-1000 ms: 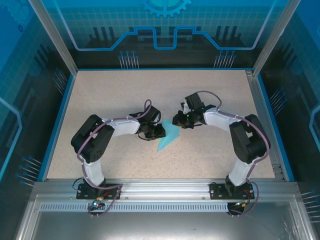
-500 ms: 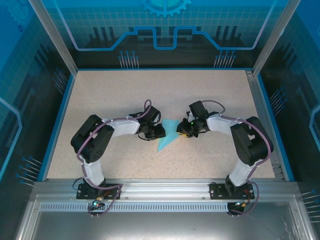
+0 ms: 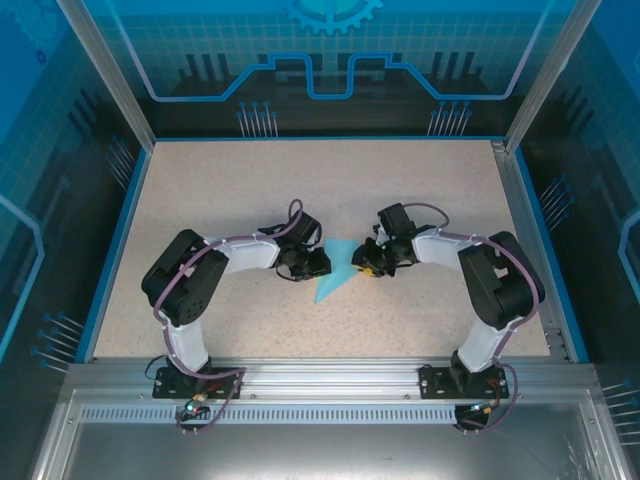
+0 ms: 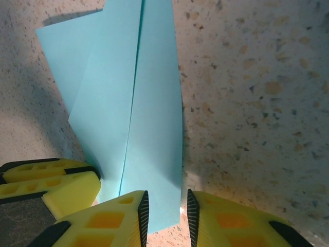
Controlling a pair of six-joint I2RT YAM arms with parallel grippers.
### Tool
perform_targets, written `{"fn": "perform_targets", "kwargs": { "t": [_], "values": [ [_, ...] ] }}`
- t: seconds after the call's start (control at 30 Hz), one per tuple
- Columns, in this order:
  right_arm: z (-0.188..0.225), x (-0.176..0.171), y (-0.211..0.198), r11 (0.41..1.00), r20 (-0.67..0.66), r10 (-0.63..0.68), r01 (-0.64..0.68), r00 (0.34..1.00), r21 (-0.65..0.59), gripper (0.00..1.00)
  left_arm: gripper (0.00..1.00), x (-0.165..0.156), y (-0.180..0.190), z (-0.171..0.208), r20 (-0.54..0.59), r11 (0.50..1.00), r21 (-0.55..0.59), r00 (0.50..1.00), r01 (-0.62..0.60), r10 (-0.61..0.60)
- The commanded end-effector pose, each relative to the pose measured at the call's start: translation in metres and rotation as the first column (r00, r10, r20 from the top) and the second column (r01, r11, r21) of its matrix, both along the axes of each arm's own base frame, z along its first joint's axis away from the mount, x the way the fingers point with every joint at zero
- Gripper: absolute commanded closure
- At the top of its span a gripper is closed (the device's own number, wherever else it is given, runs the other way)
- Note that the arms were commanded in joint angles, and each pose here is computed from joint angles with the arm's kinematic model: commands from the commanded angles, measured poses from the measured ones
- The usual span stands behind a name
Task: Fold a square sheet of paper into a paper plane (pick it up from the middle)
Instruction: Turn over the paper at the center of the table.
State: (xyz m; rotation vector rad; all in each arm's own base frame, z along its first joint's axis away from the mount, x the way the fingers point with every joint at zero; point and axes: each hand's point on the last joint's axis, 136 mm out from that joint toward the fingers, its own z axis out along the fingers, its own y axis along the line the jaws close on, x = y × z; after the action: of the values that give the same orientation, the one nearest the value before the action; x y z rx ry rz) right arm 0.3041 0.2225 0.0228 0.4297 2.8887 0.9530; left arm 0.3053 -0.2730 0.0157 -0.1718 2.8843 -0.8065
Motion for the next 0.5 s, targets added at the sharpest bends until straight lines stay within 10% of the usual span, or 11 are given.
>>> {"fn": "perform_targets", "kwargs": {
  "t": [0.0, 0.47],
  "values": [
    [-0.006, -0.007, 0.009, 0.999, -0.032, 0.012, -0.011, 0.999, 0.031, 0.71, 0.80, -0.016, 0.008, -0.009, -0.050, 1.000, 0.022, 0.999, 0.013, -0.012],
    [-0.001, 0.004, 0.024, 0.994, -0.003, 0.003, -0.003, 1.000, 0.109, 0.70, 0.80, -0.013, 0.001, 0.002, -0.057, 0.999, -0.046, 0.998, -0.019, 0.017]
  ]
}}
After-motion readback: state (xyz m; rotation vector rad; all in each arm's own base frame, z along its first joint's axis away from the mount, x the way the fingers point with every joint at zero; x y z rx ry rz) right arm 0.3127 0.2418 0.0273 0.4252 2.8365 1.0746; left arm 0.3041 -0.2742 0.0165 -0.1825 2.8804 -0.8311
